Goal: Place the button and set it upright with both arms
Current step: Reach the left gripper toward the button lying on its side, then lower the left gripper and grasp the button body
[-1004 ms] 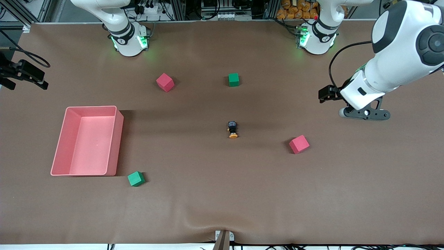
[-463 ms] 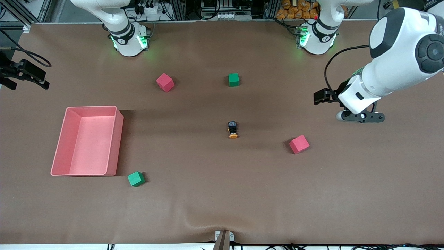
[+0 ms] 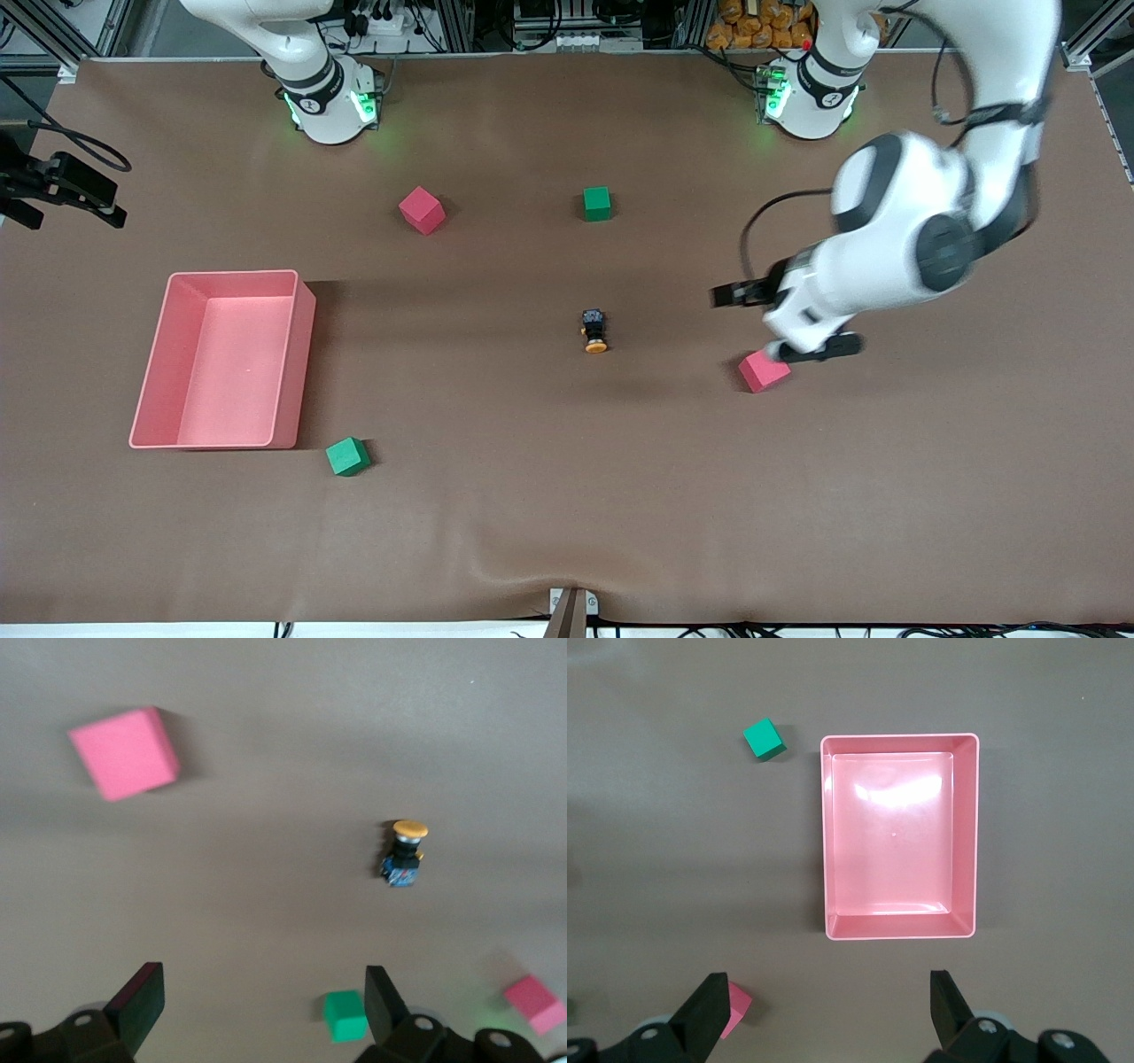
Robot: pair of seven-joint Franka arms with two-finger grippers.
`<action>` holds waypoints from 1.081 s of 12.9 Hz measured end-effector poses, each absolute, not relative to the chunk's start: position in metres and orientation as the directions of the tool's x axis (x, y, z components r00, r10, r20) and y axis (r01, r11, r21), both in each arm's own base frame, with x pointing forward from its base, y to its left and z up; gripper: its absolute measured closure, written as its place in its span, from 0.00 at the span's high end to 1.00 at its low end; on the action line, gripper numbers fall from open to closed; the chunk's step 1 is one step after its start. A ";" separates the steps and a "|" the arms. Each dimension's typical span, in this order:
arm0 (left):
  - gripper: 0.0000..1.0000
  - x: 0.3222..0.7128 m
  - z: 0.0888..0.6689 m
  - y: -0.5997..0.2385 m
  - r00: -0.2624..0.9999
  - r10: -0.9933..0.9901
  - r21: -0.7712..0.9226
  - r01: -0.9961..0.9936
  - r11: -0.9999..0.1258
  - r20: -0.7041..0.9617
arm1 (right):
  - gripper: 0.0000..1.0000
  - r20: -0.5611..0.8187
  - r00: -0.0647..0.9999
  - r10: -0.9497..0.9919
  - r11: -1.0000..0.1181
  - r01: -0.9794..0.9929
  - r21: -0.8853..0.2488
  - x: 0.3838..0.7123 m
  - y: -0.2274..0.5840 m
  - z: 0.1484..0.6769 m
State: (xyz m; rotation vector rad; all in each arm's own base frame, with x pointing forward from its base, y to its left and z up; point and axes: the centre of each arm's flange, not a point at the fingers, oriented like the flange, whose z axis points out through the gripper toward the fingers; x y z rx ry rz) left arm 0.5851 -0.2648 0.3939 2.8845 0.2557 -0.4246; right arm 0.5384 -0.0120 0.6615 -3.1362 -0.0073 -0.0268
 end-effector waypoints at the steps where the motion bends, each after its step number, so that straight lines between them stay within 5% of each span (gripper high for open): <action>1: 1.00 0.587 0.377 -0.288 0.935 0.153 0.171 0.216 -0.961 -0.321 | 1.00 0.017 1.000 0.002 -1.000 0.002 -0.005 0.538 -0.014 0.661; 14: 1.00 0.566 0.236 -0.433 0.937 0.089 0.163 0.151 -0.975 -0.339 | 1.00 0.016 1.000 0.004 -1.000 0.004 -0.006 0.539 -0.013 0.661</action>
